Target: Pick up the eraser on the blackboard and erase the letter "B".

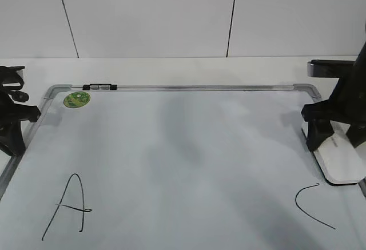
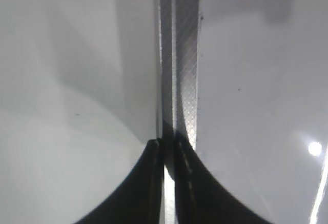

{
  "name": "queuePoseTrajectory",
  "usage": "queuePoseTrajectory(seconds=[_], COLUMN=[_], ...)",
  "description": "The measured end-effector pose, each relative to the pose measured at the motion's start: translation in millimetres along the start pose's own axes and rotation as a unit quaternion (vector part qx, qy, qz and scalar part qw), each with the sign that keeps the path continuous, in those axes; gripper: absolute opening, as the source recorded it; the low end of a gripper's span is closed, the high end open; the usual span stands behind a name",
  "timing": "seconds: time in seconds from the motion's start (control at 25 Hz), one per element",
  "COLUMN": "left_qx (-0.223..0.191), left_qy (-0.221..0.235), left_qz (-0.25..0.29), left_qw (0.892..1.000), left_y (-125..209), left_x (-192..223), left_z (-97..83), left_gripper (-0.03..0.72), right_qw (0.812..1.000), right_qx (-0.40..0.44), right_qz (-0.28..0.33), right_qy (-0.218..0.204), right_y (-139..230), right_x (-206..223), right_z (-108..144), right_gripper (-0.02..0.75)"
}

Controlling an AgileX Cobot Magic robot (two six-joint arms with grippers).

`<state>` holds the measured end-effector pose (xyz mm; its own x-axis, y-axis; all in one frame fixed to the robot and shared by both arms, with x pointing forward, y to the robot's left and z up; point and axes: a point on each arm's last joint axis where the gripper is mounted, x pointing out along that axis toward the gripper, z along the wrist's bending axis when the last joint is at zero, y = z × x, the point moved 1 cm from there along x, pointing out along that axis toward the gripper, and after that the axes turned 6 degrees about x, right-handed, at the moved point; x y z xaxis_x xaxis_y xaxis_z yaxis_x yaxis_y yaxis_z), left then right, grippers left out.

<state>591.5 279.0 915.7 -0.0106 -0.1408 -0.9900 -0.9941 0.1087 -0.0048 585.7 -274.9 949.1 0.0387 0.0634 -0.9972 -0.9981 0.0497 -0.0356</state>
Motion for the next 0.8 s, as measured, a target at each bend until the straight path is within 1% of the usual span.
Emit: queuePoseTrajectory(seconds=[0.12,0.36,0.52,0.72,0.8], left_qx=[0.0,0.001,0.001,0.001,0.001], left_qy=[0.0,0.0,0.0,0.0,0.0], left_qz=[0.0,0.0,0.001,0.001,0.001], left_qw=[1.0,1.0,1.0,1.0,1.0], left_y=[0,0,0,0,0], left_x=[0,0,0,0,0], left_z=[0.0,0.0,0.0,0.0,0.0], left_gripper=[0.03,0.031,0.031,0.034,0.039], right_qw=[1.0,1.0,1.0,0.999,0.999], right_qx=[0.001,0.0,-0.003,0.009,0.013], right_qz=[0.002,0.026,0.03,-0.011,-0.019], right_qy=[-0.001,-0.002,-0.004,-0.035,-0.049], right_y=[0,1,-7,-23,-23], right_x=[0,-9,-30,-56,-63], right_z=[0,1,4,13,16], right_gripper=[0.648,0.655,0.632,0.558,0.544])
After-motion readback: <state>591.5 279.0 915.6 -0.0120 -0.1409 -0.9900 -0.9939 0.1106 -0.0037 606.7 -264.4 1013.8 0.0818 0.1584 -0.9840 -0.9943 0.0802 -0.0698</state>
